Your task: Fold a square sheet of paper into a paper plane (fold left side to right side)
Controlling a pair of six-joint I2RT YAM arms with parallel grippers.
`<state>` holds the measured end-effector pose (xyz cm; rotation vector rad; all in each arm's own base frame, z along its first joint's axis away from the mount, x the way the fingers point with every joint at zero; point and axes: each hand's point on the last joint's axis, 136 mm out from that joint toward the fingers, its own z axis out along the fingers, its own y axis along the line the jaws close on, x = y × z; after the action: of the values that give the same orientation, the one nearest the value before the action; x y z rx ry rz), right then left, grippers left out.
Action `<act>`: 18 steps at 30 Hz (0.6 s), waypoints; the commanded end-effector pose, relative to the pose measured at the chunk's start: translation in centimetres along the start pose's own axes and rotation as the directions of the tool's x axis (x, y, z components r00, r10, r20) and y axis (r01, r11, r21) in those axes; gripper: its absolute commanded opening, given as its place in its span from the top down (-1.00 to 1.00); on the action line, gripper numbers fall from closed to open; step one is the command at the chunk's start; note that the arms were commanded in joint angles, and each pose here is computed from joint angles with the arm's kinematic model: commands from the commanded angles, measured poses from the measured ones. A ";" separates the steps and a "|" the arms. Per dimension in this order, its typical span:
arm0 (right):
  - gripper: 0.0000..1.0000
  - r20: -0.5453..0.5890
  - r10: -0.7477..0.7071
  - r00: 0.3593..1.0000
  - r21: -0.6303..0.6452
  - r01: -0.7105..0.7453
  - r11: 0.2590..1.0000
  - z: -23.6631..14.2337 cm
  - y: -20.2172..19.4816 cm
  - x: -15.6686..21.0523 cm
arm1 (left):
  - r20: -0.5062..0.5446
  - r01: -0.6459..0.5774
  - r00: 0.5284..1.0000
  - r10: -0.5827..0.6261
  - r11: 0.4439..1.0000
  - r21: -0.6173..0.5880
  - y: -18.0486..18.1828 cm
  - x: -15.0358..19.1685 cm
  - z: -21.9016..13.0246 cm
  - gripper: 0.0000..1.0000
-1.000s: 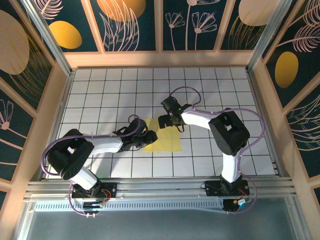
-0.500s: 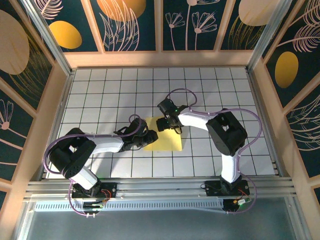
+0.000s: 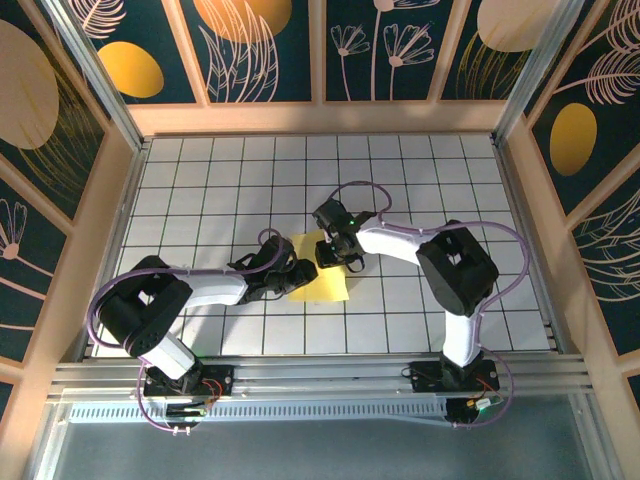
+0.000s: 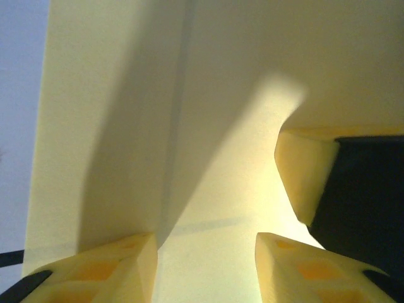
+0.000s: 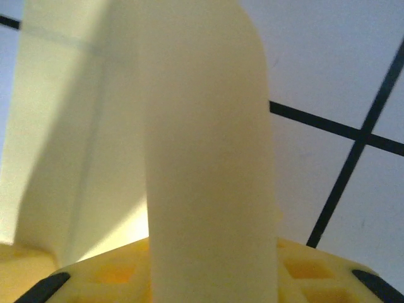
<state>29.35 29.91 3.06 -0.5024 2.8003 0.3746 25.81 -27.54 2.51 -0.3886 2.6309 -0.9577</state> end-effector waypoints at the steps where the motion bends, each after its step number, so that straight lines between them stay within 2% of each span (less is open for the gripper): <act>1: 0.36 -0.008 0.023 1.000 -0.083 -0.024 0.996 -1.7 0.6 0.3 | 0.026 0.025 0.999 -0.024 0.999 -0.038 1.6 -0.4 -0.7 0.00; 8: 0.51 0.057 0.083 0.995 -0.269 -0.065 0.961 -5.4 0.7 -1.2 | 0.126 0.035 0.991 -0.043 0.998 0.061 1.9 -3.9 -4.6 -0.25; 12: 0.58 0.125 0.134 0.983 -0.403 -0.073 0.912 -8.8 0.1 -2.4 | 0.207 0.010 0.977 -0.047 0.985 0.172 1.8 -6.0 -7.7 -0.42; 16: 0.58 0.195 0.155 0.968 -0.495 -0.039 0.868 -12.8 -0.6 -3.3 | 0.304 -0.111 0.953 0.011 0.942 0.316 -0.3 -7.4 -11.1 -0.64; 18: 0.59 0.244 0.150 0.958 -0.542 0.006 0.841 -15.4 -0.5 -3.7 | 0.364 -0.218 0.929 0.067 0.894 0.391 -2.5 -7.5 -13.1 -0.80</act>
<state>30.52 25.49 14.28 -0.3182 2.5561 0.9937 28.20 -17.84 10.23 -0.4509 2.2212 -1.1196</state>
